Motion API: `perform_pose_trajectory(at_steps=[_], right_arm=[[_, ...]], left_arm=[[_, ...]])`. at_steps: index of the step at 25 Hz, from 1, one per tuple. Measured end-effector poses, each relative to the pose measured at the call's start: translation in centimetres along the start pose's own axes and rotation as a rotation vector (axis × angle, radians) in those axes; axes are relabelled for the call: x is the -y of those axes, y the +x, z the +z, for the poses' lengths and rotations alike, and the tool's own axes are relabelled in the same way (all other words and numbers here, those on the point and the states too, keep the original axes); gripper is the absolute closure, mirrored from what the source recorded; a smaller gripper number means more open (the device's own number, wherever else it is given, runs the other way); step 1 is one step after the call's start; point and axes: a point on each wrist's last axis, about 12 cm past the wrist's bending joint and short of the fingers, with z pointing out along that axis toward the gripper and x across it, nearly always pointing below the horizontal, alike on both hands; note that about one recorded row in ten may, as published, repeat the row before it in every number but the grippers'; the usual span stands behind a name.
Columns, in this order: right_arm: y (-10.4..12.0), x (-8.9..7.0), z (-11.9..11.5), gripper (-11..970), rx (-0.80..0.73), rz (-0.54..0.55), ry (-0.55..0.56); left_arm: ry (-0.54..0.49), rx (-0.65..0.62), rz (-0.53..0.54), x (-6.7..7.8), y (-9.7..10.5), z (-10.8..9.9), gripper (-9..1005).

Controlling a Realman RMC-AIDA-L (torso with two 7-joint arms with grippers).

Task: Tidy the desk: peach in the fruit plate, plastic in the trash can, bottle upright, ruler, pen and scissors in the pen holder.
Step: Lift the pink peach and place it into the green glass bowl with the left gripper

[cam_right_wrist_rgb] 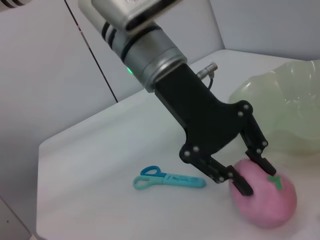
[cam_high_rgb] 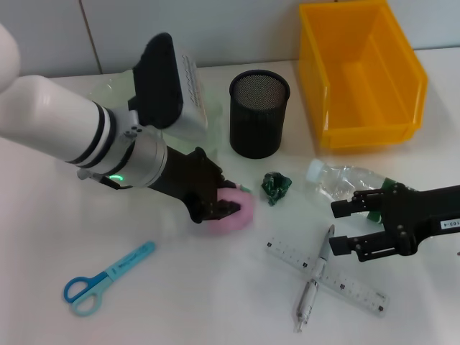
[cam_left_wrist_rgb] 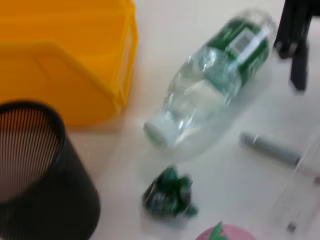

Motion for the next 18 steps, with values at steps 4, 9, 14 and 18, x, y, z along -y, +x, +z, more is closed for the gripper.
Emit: perform_pose_trajectory(at_steps=[4, 9, 14, 18], right_arm=[[0.1, 0.0, 0.0, 185, -0.006, 0.002, -0.001], [0.3, 0.0, 0.0, 185, -0.011, 0.008, -0.001], [0.3, -0.1, 0.0, 185, -0.011, 0.008, -0.001], [0.2, -0.1, 0.0, 185, -0.011, 0.006, -0.003]], left_arm=[[0.013, 0.12, -0.064, 0.1, 0.0, -1.9, 661], [-0.073, 0.423, -0.264, -0.8, 1.8, -6.6, 725], [-0.32, 0.65, -0.537, -2.7, 6.1, -8.2, 773], [-0.417, 0.664, -0.644, -3.4, 8.1, -7.3, 800]])
